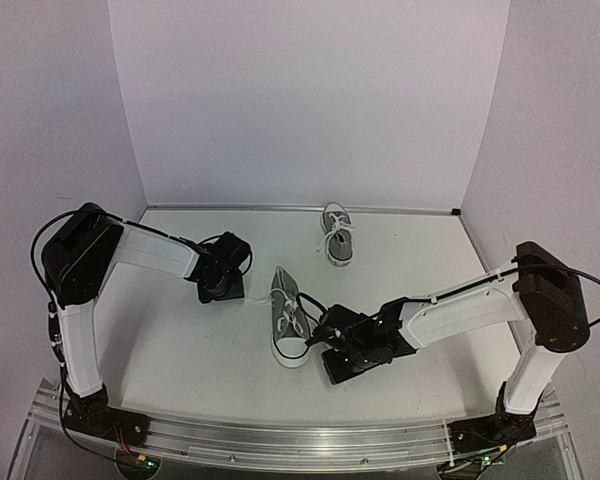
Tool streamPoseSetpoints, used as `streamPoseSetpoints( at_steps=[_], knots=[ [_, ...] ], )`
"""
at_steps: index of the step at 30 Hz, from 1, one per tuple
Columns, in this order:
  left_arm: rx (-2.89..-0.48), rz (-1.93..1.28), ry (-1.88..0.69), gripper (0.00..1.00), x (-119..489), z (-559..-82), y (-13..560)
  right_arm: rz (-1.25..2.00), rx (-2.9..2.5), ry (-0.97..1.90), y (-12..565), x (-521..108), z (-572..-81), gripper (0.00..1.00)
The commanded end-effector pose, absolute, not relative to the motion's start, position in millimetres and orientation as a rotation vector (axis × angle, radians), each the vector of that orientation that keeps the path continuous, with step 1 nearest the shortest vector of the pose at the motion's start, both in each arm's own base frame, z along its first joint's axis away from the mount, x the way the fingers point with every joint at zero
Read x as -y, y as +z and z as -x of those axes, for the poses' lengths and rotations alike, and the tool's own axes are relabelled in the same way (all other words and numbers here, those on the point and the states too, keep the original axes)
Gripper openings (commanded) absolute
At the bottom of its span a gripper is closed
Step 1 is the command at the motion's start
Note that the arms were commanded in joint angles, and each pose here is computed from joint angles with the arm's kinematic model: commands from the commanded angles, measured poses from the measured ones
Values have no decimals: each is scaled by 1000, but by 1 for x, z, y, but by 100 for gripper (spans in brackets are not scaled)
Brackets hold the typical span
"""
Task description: Tie the shoes
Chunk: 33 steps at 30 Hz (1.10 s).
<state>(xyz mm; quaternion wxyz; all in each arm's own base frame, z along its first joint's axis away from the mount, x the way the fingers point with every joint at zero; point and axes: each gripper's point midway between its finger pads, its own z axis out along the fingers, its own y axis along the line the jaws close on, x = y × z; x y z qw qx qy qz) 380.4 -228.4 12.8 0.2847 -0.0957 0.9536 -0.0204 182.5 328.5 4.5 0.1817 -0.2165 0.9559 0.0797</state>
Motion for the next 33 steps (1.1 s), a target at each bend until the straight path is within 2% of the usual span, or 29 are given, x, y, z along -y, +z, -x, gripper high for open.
streamPoseSetpoints(
  at_steps=[1, 4, 14, 15, 20, 27, 29, 33],
  knots=[
    [-2547, 252, -71, 56, 242, -395, 13, 737, -2722, 216, -5, -339, -177, 0],
    [-2571, 229, -54, 50, 246, -398, 6, 755, -2708, 258, 0, -350, -179, 0],
    [-2622, 200, -28, 2, 242, -396, -5, 796, -2678, 316, 10, -362, -180, 0],
    [-2618, 198, -27, 0, 241, -396, -2, 797, -2673, 324, 11, -362, -180, 0],
    [-2514, 153, -114, 0, 244, -402, 36, 765, -2592, 378, 46, -361, -188, 0],
    [-2347, 16, -255, 0, 244, -393, 96, 593, -2463, 466, 117, -331, -245, 0],
    [-2312, -15, -308, 0, 246, -388, 106, 591, -2455, 456, 119, -328, -257, 0],
    [-2287, -87, -397, 0, 256, -381, 116, 636, -2508, 421, 88, -328, -267, 0]
  ],
)
